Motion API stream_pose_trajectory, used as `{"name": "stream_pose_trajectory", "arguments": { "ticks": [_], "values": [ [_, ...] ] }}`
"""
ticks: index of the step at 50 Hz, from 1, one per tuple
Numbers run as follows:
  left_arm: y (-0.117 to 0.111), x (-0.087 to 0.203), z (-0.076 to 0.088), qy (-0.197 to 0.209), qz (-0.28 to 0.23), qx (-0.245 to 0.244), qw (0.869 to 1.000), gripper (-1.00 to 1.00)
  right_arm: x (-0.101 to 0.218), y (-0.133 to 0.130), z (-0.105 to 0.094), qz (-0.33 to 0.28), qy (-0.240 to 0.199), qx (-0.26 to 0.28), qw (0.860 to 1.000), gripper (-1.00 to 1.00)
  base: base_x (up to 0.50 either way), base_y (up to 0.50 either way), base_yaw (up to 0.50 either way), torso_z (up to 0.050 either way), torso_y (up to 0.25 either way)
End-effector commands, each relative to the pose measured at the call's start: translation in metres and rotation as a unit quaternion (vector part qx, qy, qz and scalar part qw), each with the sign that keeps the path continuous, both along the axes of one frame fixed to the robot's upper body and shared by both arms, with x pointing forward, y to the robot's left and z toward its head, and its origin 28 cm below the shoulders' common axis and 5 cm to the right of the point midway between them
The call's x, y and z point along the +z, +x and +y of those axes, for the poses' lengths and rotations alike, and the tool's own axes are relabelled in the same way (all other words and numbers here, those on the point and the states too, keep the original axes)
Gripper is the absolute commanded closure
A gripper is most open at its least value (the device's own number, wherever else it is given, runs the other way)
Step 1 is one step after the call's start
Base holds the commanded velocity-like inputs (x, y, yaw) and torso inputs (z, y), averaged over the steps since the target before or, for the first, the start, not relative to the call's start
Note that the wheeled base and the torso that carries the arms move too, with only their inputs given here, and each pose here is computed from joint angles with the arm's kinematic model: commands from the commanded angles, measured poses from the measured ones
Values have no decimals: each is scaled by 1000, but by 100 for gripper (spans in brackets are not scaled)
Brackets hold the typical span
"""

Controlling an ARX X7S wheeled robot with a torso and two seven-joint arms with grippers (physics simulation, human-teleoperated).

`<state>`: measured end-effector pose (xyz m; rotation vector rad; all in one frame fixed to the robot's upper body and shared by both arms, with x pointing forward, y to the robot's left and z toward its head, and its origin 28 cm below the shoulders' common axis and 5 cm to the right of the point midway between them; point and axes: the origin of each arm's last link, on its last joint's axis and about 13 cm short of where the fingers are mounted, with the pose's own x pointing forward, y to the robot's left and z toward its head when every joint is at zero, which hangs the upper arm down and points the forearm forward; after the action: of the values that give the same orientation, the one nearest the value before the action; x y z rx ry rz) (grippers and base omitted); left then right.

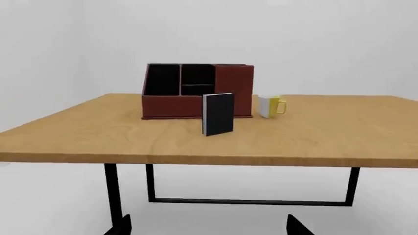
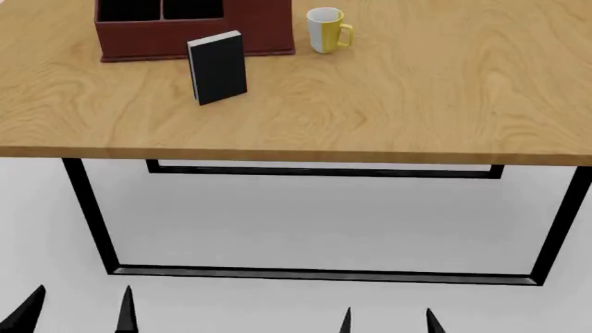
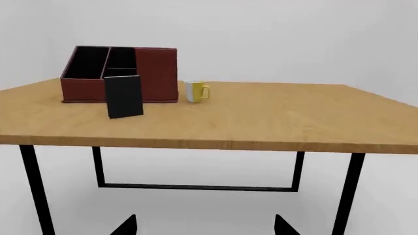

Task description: Pick up the book and place it in the front compartment of the caddy.

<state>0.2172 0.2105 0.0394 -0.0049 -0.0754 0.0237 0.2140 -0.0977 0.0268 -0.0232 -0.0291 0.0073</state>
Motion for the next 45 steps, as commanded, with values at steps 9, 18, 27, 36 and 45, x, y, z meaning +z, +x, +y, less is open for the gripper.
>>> {"name": "stream_pose_trajectory", "arguments": {
  "ticks": [9, 18, 27, 36, 45],
  "values": [
    [26, 110, 26, -3, -128, 59, 990, -100, 83, 9, -8, -89, -28, -6, 996, -100, 0, 0, 0, 0, 0],
    [19, 162, 40, -29, -175, 90, 980, -100, 132, -1, -16, -131, -44, -30, 990, -100, 0, 0, 0, 0, 0],
    [0, 196, 52, -20, -207, 107, 972, -100, 165, -19, -27, -164, -52, -68, 983, -100, 0, 0, 0, 0, 0],
    [-15, 205, 51, -7, -219, 110, 969, -100, 173, -38, -33, -184, -48, -89, 978, -100, 0, 0, 0, 0, 0],
    [-27, 208, 45, -8, -225, 108, 968, -100, 181, -53, -32, -185, -44, -97, 977, -100, 0, 0, 0, 0, 0]
  ]
}}
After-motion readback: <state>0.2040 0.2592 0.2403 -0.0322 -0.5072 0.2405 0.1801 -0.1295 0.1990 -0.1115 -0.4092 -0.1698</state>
